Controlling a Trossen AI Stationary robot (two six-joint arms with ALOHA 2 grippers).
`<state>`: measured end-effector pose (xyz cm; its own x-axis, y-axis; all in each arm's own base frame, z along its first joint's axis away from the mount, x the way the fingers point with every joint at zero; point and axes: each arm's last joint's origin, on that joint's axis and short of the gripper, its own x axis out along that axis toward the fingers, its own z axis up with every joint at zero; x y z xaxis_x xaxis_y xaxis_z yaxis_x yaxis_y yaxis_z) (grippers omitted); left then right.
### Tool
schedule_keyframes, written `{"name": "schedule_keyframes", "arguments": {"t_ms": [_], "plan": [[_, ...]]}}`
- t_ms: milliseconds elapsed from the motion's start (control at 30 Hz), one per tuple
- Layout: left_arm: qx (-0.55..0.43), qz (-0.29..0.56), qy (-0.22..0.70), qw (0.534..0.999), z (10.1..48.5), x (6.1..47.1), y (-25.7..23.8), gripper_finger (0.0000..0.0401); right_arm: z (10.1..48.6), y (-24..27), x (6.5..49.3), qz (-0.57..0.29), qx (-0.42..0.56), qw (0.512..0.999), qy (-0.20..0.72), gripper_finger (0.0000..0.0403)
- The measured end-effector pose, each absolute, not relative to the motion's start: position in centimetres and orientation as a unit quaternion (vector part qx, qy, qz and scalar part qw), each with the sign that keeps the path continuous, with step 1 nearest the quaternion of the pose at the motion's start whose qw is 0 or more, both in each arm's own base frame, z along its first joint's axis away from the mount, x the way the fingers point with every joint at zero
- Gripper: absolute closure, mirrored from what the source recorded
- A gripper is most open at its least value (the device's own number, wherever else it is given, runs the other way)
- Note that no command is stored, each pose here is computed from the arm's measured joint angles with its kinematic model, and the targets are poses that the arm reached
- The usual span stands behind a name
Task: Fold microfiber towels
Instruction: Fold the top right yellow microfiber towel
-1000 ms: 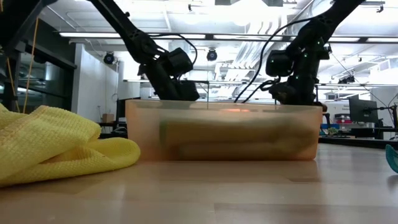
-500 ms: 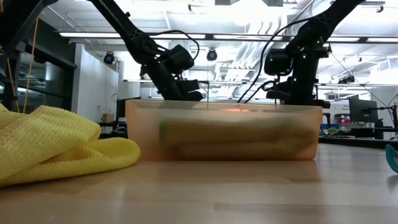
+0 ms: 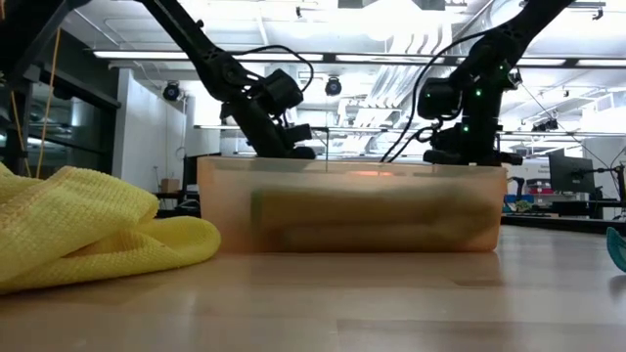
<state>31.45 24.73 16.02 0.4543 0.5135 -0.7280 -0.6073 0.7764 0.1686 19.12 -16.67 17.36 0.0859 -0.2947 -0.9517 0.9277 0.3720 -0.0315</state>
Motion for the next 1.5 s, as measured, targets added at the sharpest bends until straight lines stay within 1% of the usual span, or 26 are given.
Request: {"name": "schedule_keyframes", "arguments": {"t_ms": [67,167,267,333,400,467,533,600,700,833,967,1100,1200,1267,1367,1500], "plan": [[-0.054,0.334,0.417,0.844,16.8,31.1,25.1,0.0281,17.5,-16.7,18.9,-0.445,0.32,0.669,0.502,0.0175],[-0.05,0.336,0.404,0.849,18.9,30.9,25.5,0.0257,18.1,-16.3,18.5,-0.419,0.318,0.68,0.511,0.0162],[-0.074,0.289,0.377,0.877,20.2,30.5,25.8,0.0239,18.8,-15.5,18.0,-0.387,0.313,0.691,0.524,0.016],[-0.088,0.251,0.362,0.894,20.4,30.5,25.7,0.0234,18.6,-14.7,17.1,-0.379,0.325,0.692,0.522,0.016],[-0.097,0.236,0.362,0.897,20.2,30.4,25.7,0.0232,18.0,-14.1,16.0,-0.382,0.367,0.689,0.494,0.016],[-0.099,0.234,0.365,0.896,19.8,30.5,25.7,0.0231,17.2,-13.6,15.1,-0.387,0.424,0.688,0.444,0.016],[-0.103,0.229,0.374,0.893,19.4,30.4,25.4,0.0231,16.5,-13.2,14.6,-0.395,0.477,0.678,0.395,0.016],[-0.101,0.227,0.372,0.894,19.4,30.6,25.3,0.0231,15.8,-12.8,14.4,-0.408,0.508,0.668,0.36,0.016],[-0.102,0.226,0.367,0.897,19.5,30.8,25.2,0.0231,14.8,-12.6,14.3,-0.443,0.537,0.645,0.316,0.016],[-0.12,0.233,0.354,0.898,19.6,31.0,25.1,0.0231,13.9,-12.9,15.0,-0.47,0.569,0.627,0.248,0.016],[-0.13,0.238,0.349,0.897,19.6,31.0,25.1,0.0231,12.7,-13.4,15.5,-0.497,0.586,0.594,0.237,0.016],[-0.138,0.242,0.347,0.896,19.6,31.1,25.1,0.0231,12.1,-14.0,16.4,-0.496,0.6,0.586,0.224,0.0161],[-0.139,0.242,0.347,0.895,19.6,31.1,25.1,0.0231,12.1,-14.1,16.9,-0.504,0.595,0.587,0.218,0.018],[-0.135,0.244,0.348,0.895,19.6,31.0,25.1,0.0231,12.1,-14.1,17.1,-0.508,0.593,0.585,0.218,0.0206],[-0.14,0.251,0.347,0.893,19.6,30.8,25.3,0.0231,12.0,-14.0,17.0,-0.516,0.581,0.587,0.229,0.026],[-0.145,0.254,0.346,0.891,19.6,30.7,25.4,0.0231,11.8,-13.7,16.4,-0.518,0.543,0.6,0.278,0.0352]]}}
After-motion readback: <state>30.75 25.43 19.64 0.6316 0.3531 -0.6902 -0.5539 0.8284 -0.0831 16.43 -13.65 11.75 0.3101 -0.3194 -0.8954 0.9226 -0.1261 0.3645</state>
